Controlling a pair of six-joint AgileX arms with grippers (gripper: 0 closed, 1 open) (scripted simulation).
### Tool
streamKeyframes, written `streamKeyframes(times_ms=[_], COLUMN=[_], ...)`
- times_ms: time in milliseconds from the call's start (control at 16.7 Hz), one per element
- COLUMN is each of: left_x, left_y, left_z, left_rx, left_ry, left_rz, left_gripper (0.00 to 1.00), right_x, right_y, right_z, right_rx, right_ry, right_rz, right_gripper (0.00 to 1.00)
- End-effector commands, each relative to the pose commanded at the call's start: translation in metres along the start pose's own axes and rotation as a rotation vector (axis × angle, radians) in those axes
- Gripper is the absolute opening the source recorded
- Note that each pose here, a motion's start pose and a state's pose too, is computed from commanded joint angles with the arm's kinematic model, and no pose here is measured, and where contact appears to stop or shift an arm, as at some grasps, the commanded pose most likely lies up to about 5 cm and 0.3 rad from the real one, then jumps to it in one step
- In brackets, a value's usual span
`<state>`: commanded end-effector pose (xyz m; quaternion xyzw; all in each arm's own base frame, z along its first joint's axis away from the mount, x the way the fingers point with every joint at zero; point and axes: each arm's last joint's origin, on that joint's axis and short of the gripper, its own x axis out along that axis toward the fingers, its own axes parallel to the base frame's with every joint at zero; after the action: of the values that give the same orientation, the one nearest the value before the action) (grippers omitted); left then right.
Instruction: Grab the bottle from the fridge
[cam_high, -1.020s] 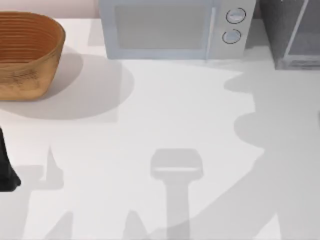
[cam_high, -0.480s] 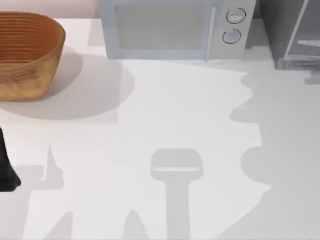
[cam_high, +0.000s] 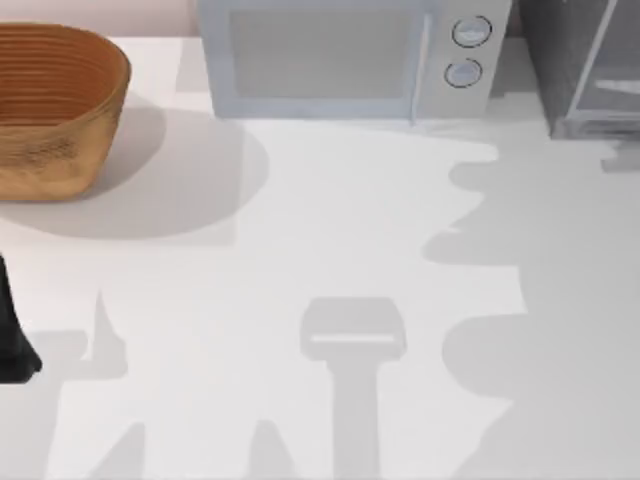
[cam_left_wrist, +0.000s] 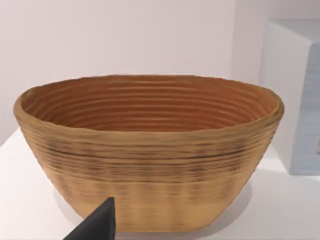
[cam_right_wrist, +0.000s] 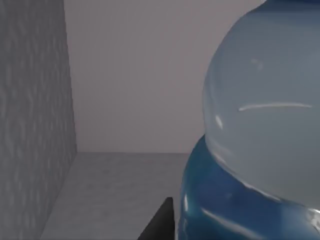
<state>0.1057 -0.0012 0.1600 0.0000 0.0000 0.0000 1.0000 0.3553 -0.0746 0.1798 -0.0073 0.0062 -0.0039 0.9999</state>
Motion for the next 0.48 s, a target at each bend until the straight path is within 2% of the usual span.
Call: streamKeyframes(times_ms=[240, 480], left_x=[0.000, 0.000], left_y=[0.000, 0.000], left_z=[0.000, 0.000], left_rx=[0.000, 0.000], left_ry=[0.000, 0.000], left_rz=[0.000, 0.000], left_gripper=[1.00, 1.00], right_x=[-0.045, -0.116], right_y=[0.019, 0.041], right_z=[0.038, 0.063], right_rx=[-0.006, -0.006], right_ry=[-0.008, -0.021], right_rz=[-0.003, -0.006], right_gripper=[0.00, 0.00])
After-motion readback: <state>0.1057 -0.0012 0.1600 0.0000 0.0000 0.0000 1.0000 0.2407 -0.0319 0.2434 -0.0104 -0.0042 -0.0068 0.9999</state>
